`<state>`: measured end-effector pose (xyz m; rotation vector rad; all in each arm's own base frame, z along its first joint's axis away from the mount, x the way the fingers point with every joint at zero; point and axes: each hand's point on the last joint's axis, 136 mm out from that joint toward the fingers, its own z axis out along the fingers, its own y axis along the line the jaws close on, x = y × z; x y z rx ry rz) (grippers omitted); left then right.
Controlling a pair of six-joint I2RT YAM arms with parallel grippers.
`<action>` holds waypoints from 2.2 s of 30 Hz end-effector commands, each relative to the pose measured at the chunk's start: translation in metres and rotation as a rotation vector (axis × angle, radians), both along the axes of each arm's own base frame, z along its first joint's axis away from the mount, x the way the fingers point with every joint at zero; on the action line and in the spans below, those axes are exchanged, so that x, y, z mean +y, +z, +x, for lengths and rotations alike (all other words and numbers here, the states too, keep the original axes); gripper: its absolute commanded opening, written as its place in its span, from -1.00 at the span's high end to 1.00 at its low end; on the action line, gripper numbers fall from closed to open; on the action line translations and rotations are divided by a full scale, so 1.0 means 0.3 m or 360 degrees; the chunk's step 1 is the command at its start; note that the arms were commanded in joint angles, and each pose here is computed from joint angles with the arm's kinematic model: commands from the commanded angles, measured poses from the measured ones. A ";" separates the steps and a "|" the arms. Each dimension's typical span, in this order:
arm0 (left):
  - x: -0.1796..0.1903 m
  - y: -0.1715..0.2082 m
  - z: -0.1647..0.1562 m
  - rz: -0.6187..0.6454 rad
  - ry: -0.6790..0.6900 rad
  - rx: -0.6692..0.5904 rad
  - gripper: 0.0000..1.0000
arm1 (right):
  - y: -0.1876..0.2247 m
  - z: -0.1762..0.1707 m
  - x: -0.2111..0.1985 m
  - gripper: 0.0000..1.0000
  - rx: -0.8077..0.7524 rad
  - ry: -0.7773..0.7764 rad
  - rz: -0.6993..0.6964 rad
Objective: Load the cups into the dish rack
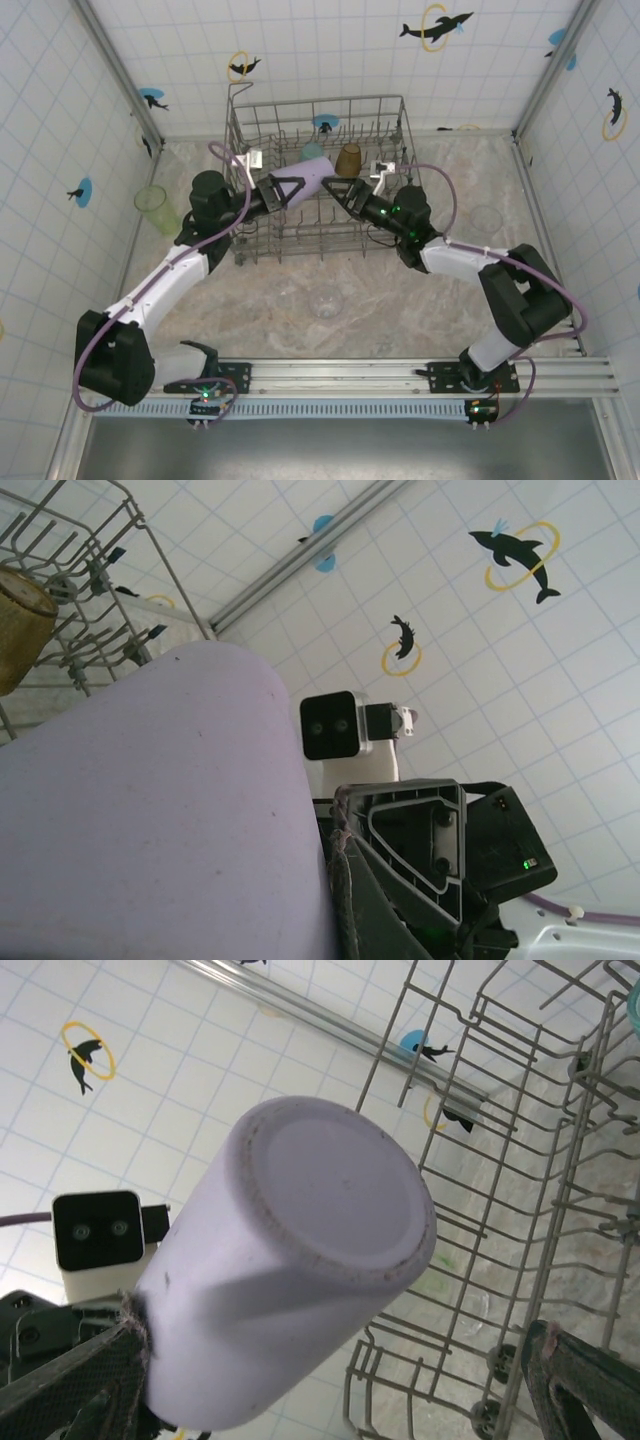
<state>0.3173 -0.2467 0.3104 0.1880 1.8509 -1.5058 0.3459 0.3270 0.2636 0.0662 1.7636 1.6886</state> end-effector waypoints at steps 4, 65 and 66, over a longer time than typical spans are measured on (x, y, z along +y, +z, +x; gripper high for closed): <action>-0.029 0.016 -0.010 -0.0028 -0.0043 -0.0081 1.00 | 0.138 0.046 0.022 -1.00 -0.0081 0.0002 0.0234; 0.444 0.013 0.201 0.0611 0.0854 0.0037 -0.95 | 0.212 0.314 -0.351 0.30 -0.0373 -0.0849 -0.0709; 0.475 0.025 0.205 0.0602 0.0892 0.0029 -0.95 | 0.217 0.321 -0.355 0.30 -0.0390 -0.0865 -0.0752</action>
